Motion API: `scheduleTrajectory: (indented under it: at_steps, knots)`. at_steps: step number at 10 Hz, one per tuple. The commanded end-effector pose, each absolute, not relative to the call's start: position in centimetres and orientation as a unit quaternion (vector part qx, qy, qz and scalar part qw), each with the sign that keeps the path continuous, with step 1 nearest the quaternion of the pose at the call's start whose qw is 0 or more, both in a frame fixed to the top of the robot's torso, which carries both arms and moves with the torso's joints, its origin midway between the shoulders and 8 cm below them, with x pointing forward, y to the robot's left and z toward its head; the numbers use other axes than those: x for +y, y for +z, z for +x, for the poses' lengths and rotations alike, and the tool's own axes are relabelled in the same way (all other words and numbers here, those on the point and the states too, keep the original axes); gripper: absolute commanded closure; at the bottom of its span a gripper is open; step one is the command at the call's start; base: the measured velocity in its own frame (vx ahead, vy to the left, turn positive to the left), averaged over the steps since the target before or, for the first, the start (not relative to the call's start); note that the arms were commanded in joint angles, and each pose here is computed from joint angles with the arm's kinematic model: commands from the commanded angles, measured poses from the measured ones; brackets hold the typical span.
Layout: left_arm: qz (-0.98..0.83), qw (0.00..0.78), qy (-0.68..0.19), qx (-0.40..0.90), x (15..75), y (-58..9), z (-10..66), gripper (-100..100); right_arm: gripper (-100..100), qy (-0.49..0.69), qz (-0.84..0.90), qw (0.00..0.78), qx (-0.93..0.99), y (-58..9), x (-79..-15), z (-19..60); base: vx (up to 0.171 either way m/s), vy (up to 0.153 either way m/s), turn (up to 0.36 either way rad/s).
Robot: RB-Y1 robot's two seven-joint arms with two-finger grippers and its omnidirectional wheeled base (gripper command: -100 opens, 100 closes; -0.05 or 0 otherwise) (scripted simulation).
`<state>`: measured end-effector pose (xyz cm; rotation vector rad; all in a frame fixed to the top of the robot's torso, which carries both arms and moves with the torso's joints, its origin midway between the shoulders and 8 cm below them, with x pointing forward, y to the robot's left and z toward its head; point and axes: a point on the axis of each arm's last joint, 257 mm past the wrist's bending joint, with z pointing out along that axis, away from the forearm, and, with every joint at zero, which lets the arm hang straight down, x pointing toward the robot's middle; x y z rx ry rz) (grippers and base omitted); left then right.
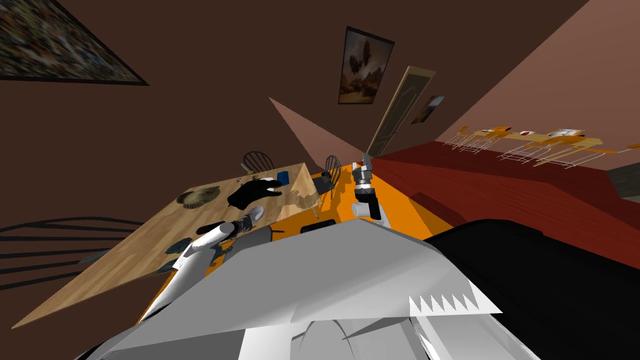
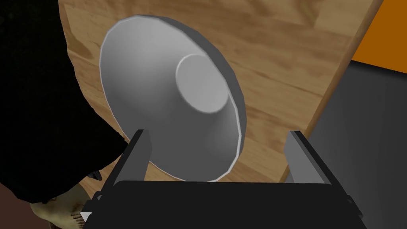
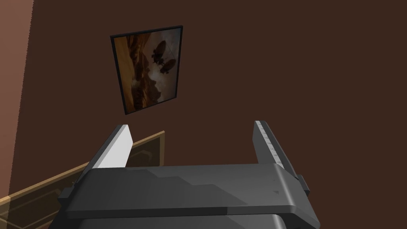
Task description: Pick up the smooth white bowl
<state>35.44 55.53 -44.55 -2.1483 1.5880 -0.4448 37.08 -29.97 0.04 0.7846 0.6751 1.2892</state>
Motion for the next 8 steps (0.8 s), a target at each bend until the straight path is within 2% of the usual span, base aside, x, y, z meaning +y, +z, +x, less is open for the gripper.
scheduleTrajectory:
  at_steps: [1,2,3,4,7,8]
  knots:
    - [-0.781,0.199,-0.152,0.572,55.2,-45.9,34.2,-100,0,0.574,0.349,0.677,0.3,0.0,-30.0,37.1,0.026,0.009,-0.014]
    - [-0.779,0.205,-0.155,0.572,55.3,-45.4,34.8,-100,0,0.574,0.349,0.677,0.3,0.0,-30.0,37.1,0.011,0.003,-0.002]
    - [-0.779,0.204,-0.155,0.572,55.3,-45.5,34.7,0,0,0.574,0.349,0.677,0.3,0.0,-30.0,37.1,0.0,0.0,0.0]
    - [-0.781,0.204,-0.154,0.569,54.7,-46.5,34.6,-100,0,0.574,0.349,0.677,0.3,0.0,-30.0,37.1,0.012,0.042,-0.038]
    - [-0.783,0.204,-0.154,0.568,54.4,-47.3,34.7,-100,0,0.574,0.349,0.677,0.3,0.0,-30.0,37.1,0.023,0.056,-0.03]
    - [-0.782,0.205,-0.154,0.568,54.4,-47.4,34.7,100,0,0.574,0.349,0.677,0.3,0.0,-30.0,37.1,0.002,0.006,0.001]
